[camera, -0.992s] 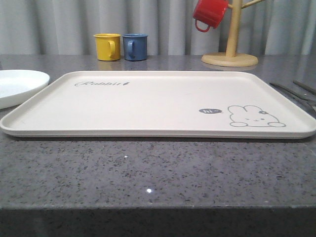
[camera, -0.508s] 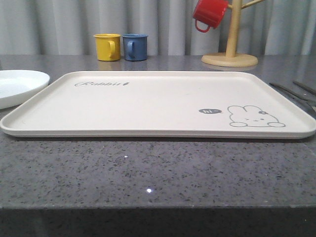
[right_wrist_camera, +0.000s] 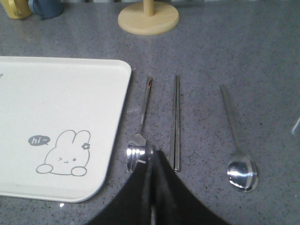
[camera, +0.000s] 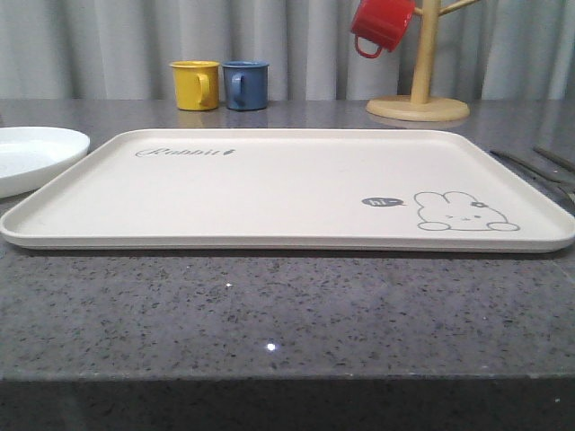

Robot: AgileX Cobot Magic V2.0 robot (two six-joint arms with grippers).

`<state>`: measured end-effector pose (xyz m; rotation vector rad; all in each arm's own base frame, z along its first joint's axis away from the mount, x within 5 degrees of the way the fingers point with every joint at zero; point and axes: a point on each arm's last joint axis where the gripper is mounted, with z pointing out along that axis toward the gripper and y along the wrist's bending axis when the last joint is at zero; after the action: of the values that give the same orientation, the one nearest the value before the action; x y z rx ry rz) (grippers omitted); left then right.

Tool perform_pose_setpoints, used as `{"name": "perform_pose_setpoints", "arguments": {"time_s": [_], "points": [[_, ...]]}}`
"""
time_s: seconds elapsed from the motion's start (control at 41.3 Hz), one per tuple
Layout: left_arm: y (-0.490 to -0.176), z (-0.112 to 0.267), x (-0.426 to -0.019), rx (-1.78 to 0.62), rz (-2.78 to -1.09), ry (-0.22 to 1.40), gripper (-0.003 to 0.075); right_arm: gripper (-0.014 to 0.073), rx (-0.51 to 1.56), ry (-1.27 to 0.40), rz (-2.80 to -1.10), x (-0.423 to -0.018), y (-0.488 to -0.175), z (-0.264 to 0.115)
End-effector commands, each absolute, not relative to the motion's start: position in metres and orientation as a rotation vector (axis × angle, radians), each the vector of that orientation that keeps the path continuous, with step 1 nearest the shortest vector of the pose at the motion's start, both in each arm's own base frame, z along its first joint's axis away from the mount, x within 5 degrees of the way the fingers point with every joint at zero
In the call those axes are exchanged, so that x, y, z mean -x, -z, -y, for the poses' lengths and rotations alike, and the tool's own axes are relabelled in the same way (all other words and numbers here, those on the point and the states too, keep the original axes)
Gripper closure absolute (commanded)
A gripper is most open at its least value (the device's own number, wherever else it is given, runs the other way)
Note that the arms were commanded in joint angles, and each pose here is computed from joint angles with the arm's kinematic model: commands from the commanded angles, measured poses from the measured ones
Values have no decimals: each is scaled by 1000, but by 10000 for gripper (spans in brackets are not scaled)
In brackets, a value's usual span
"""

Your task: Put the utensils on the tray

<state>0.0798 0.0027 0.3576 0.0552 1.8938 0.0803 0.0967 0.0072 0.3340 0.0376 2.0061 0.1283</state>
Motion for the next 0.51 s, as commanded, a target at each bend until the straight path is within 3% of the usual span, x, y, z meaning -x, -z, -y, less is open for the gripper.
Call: {"name": "perform_pose_setpoints", "arguments": {"time_s": [0.0, 0.097, 0.193, 0.339, 0.411, 0.484], "points": [[-366, -2, -89, -55, -1837, -73, 738, 717, -43, -115, -1968, -108, -342, -6], [-361, -2, -95, -57, -1861, -73, 738, 706, -44, -112, -1997, -115, -339, -6], [-358, -2, -99, -59, -1887, -77, 694, 595, -43, -107, -2030, -121, -335, -6], [-357, -2, -104, -61, -1898, -77, 430, 274, -45, -105, -2078, -131, -329, -6], [-357, -2, -105, -61, -1900, -77, 302, 194, -45, -105, -2086, -132, -328, -7], [-357, -2, -105, -61, -1900, -77, 212, 176, -46, -105, -2092, -134, -327, -7]]}}
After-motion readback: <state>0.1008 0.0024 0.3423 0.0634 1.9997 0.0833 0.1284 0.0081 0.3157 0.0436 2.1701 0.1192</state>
